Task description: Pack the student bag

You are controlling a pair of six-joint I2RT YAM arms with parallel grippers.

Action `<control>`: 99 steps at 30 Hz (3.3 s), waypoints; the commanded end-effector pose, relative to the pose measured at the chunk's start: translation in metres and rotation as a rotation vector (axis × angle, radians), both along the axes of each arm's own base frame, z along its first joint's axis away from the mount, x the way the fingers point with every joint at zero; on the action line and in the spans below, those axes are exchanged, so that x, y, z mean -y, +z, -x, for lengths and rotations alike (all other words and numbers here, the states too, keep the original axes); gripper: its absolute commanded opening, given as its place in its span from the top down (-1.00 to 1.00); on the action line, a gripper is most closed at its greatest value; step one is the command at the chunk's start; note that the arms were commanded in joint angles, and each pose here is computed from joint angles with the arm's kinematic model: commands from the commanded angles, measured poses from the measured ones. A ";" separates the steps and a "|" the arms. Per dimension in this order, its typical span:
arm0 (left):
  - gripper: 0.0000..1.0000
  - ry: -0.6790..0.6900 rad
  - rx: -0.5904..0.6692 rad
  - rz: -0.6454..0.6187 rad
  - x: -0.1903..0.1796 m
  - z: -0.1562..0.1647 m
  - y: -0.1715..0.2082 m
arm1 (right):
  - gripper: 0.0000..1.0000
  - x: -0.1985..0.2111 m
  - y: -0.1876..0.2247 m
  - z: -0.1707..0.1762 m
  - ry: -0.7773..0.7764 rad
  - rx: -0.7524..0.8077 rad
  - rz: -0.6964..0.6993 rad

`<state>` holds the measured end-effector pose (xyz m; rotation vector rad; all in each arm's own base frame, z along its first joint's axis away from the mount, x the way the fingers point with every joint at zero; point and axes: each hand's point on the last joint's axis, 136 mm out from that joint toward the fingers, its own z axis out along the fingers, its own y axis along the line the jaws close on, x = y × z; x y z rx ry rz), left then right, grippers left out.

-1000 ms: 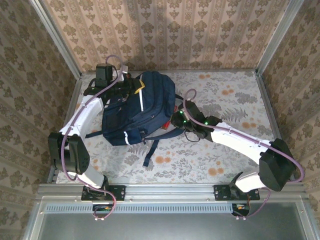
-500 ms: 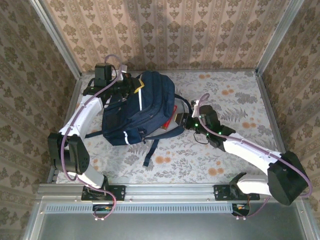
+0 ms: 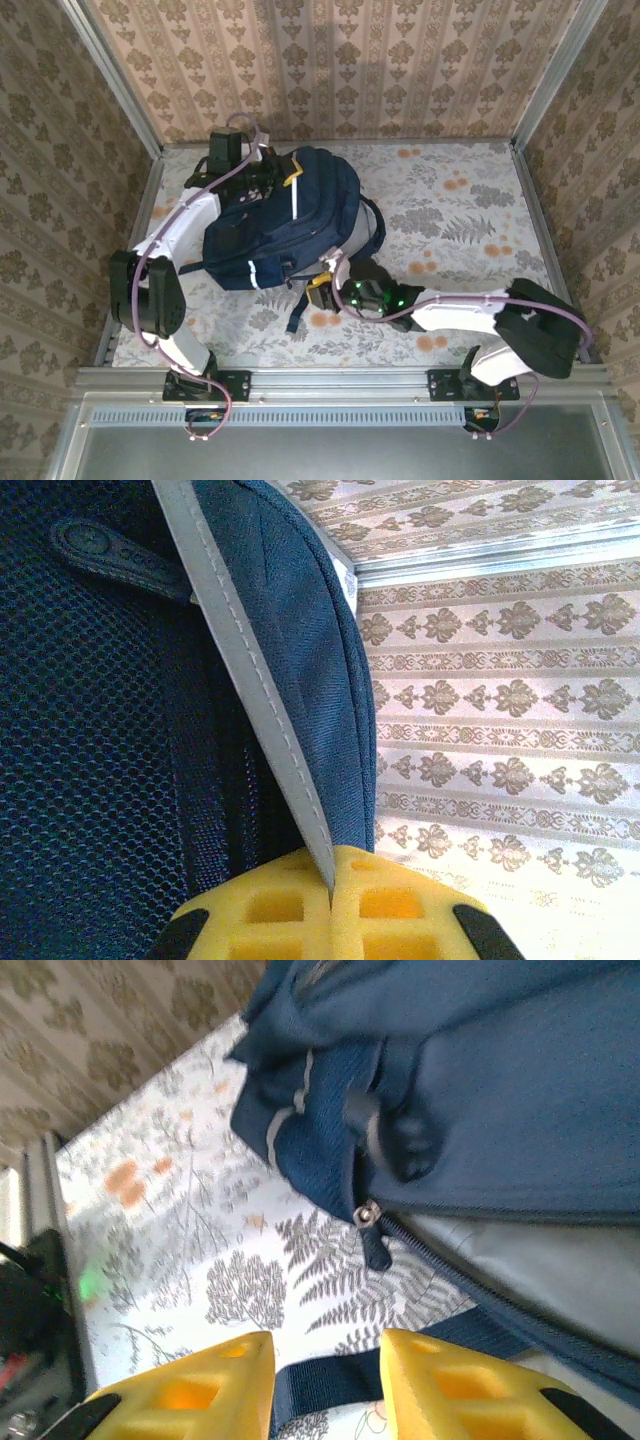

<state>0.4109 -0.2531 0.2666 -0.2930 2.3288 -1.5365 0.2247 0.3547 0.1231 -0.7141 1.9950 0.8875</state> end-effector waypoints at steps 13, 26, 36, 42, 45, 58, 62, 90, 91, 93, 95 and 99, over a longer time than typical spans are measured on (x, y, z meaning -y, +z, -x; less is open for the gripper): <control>1.00 0.088 0.084 0.064 0.005 -0.032 0.022 | 0.35 -0.046 -0.049 -0.025 -0.122 0.132 0.064; 1.00 0.080 0.063 0.076 0.010 -0.036 0.016 | 0.34 -0.040 -0.082 -0.062 -0.235 0.206 0.205; 1.00 0.069 0.050 0.069 0.013 -0.037 0.007 | 0.36 -0.042 -0.083 -0.076 -0.233 0.202 0.198; 1.00 0.064 0.032 0.055 0.015 -0.038 -0.005 | 0.70 -0.036 -0.080 -0.082 -0.249 0.216 0.221; 1.00 0.059 0.026 0.032 0.015 -0.037 -0.013 | 0.97 -0.027 -0.080 -0.083 -0.248 0.210 0.223; 0.66 -0.044 -0.006 -0.200 0.017 -0.019 -0.056 | 1.00 0.006 -0.084 -0.064 -0.146 0.220 0.270; 0.07 0.017 0.018 -0.255 -0.005 -0.002 -0.050 | 1.00 0.001 -0.082 -0.060 -0.129 0.187 0.228; -0.33 0.649 -0.229 -0.232 -0.143 0.161 -0.185 | 1.00 -0.053 -0.063 -0.040 -0.125 0.043 0.070; -0.28 0.650 -0.213 -0.229 -0.143 0.157 -0.184 | 1.00 -0.052 -0.065 -0.039 -0.125 0.040 0.077; -0.15 0.656 -0.207 -0.250 -0.145 0.155 -0.186 | 1.00 -0.050 -0.069 -0.038 -0.126 0.037 0.091; 0.09 0.658 -0.197 -0.276 -0.148 0.152 -0.187 | 1.00 -0.046 -0.075 -0.039 -0.132 0.036 0.119; 0.61 0.675 -0.220 -0.325 -0.156 0.153 -0.197 | 1.00 -0.040 -0.083 -0.039 -0.134 0.043 0.180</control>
